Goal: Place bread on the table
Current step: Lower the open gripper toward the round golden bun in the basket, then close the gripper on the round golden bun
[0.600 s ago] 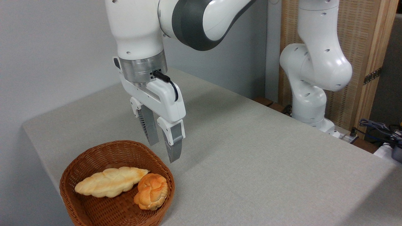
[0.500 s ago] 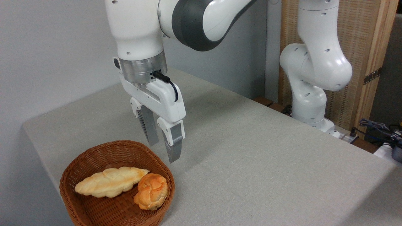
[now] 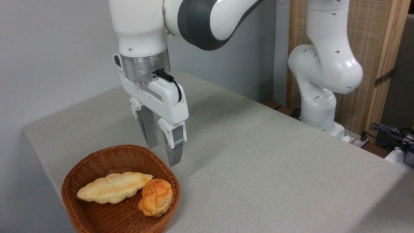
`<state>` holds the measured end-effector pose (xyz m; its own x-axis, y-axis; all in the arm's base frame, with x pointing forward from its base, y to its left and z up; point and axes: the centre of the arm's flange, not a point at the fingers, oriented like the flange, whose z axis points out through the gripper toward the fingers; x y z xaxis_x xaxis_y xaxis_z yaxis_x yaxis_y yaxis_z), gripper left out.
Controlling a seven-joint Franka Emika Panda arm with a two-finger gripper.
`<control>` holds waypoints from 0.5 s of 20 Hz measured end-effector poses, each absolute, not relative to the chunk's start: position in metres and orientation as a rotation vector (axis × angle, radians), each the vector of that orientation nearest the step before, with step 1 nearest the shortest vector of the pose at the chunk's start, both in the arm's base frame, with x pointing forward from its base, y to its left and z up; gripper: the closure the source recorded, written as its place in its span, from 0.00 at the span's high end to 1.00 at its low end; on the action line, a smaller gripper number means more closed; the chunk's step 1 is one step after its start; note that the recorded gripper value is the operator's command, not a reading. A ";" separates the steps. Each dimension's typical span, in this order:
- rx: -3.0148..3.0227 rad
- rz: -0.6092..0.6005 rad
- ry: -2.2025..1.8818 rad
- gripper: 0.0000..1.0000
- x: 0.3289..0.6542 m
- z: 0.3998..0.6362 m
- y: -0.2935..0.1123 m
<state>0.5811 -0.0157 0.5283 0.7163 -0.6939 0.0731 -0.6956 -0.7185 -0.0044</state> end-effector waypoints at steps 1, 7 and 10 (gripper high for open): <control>2.890 0.115 -1.170 1.00 0.582 0.529 -0.016; 2.877 0.230 -1.276 1.00 0.593 0.530 -0.016; 2.827 0.218 -1.401 1.00 0.598 0.519 -0.016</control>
